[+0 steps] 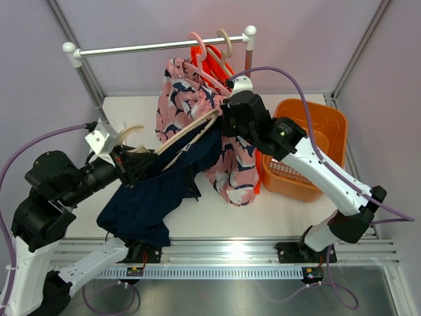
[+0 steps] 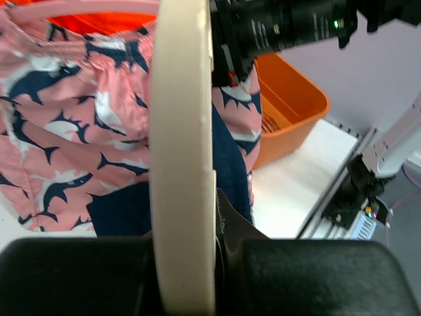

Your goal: Remove the shorts from the hanger

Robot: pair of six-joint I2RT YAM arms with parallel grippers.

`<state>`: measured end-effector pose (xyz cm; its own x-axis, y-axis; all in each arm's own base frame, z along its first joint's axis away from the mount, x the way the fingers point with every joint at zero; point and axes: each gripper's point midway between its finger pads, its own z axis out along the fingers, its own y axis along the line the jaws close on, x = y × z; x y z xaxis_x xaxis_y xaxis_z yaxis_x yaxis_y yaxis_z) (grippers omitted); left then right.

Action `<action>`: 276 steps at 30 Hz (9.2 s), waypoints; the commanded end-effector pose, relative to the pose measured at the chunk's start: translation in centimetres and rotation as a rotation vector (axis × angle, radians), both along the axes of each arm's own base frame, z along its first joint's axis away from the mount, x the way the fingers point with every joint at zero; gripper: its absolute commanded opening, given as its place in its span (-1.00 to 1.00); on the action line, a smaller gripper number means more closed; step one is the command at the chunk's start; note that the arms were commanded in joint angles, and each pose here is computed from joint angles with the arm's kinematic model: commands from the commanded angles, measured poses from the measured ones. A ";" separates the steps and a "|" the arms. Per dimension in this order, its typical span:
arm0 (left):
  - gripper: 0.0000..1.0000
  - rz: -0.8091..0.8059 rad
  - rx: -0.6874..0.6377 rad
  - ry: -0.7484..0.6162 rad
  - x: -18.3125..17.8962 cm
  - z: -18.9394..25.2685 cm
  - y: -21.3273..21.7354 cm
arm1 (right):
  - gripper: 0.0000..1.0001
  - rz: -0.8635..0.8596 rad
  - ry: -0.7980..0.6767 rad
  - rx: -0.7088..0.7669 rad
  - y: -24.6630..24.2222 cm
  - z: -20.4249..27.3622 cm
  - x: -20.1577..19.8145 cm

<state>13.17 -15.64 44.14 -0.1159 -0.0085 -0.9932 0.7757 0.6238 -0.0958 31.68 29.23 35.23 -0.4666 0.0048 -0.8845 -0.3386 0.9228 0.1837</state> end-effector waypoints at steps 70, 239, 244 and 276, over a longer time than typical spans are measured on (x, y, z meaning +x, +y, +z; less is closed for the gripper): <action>-1.00 0.574 -0.358 -0.057 10.3 2.4 4.2 | -1.00 -0.558 -1.023 0.148 -23.9 37.1 -7.1; -0.26 1.058 0.065 0.163 28.1 -0.8 13.6 | 0.31 -0.338 -0.097 0.383 -22.6 0.2 1.5; -0.10 1.069 0.036 0.111 26.0 0.8 14.2 | 0.30 -0.334 -0.099 0.382 -22.5 0.4 1.4; 0.11 0.551 -0.123 -0.041 20.2 8.5 -4.0 | 0.29 -0.287 -0.092 0.316 -20.2 1.9 -0.1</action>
<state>32.00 -17.21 52.79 -0.0245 -0.1593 -0.9869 0.3289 0.9310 -0.1584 32.34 9.30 35.36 -0.3604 0.4127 -0.8365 -0.0945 0.8761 0.4729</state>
